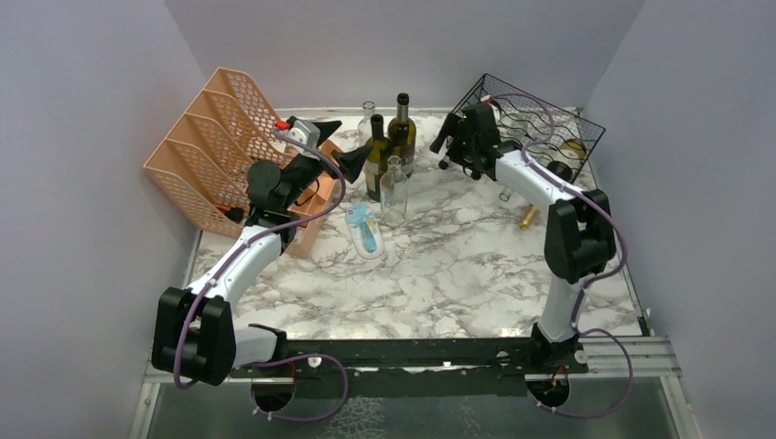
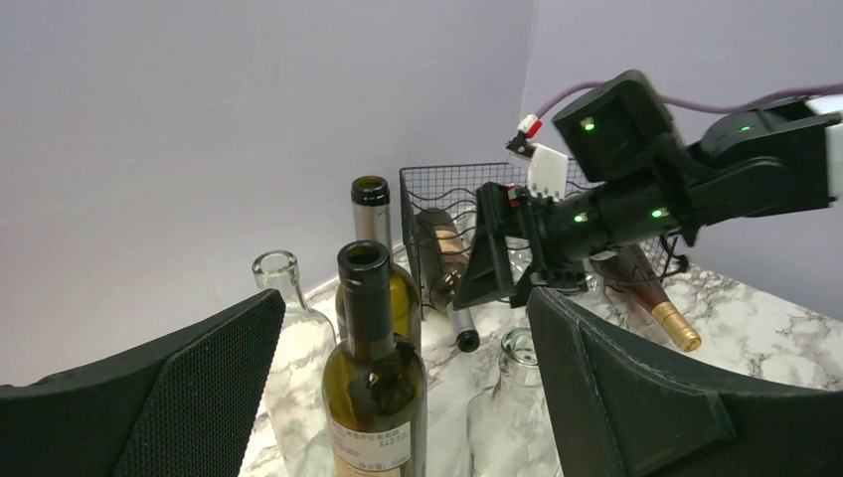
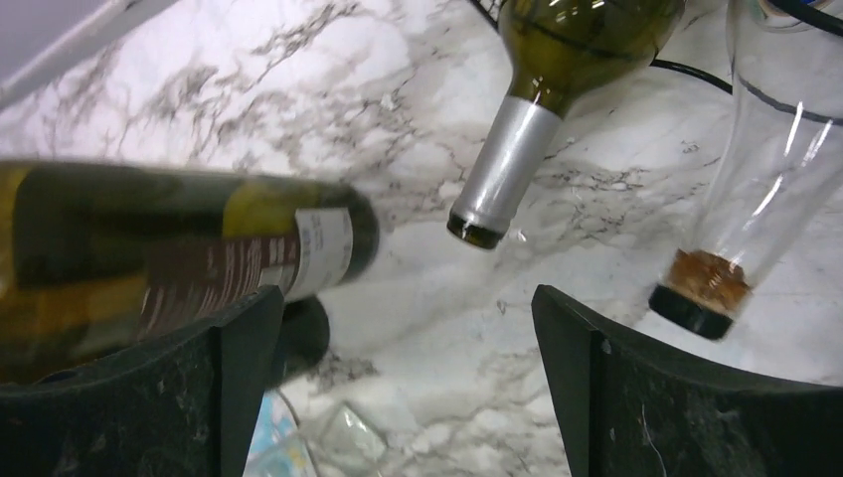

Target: Take the wine bottle off the wine rack

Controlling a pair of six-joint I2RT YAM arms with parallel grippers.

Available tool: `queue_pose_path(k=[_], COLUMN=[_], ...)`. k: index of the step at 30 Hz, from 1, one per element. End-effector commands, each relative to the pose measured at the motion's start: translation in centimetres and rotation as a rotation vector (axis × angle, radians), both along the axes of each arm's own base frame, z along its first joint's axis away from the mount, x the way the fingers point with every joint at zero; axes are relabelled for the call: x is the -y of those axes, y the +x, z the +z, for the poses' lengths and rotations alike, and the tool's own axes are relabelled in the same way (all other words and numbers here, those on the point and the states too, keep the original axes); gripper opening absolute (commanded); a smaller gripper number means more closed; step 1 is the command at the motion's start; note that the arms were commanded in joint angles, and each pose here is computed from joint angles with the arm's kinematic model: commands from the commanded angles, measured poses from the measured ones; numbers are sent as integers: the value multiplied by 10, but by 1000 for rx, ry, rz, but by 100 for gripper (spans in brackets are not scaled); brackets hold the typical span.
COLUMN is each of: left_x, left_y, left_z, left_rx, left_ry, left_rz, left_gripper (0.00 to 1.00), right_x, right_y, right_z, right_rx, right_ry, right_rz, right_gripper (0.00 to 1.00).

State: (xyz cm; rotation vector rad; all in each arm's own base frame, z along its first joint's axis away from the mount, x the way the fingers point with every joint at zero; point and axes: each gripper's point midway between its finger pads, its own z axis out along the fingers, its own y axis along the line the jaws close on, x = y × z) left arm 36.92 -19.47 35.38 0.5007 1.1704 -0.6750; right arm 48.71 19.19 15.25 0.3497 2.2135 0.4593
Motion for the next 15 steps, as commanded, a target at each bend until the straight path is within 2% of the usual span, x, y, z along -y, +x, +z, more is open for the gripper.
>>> queue_pose_path(k=[1, 5, 8, 15], left_x=[-1, -8, -12, -17], left_y=[2, 10, 13, 17], left_z=[13, 10, 9, 7], left_rx=[-3, -42, -52, -69], left_ry=[-39, -65, -72, -84], left_rz=[-36, -31, -22, -13], left_gripper=[99, 99, 99, 99], right_x=[15, 20, 19, 21], right_y=[28, 38, 46, 59], right_z=[-27, -52, -70, -96], right_rx=[-71, -129, -138, -123], right_ry=[3, 4, -11, -23], right_rz=[-251, -356, -364, -398], right_gripper=[96, 95, 94, 79])
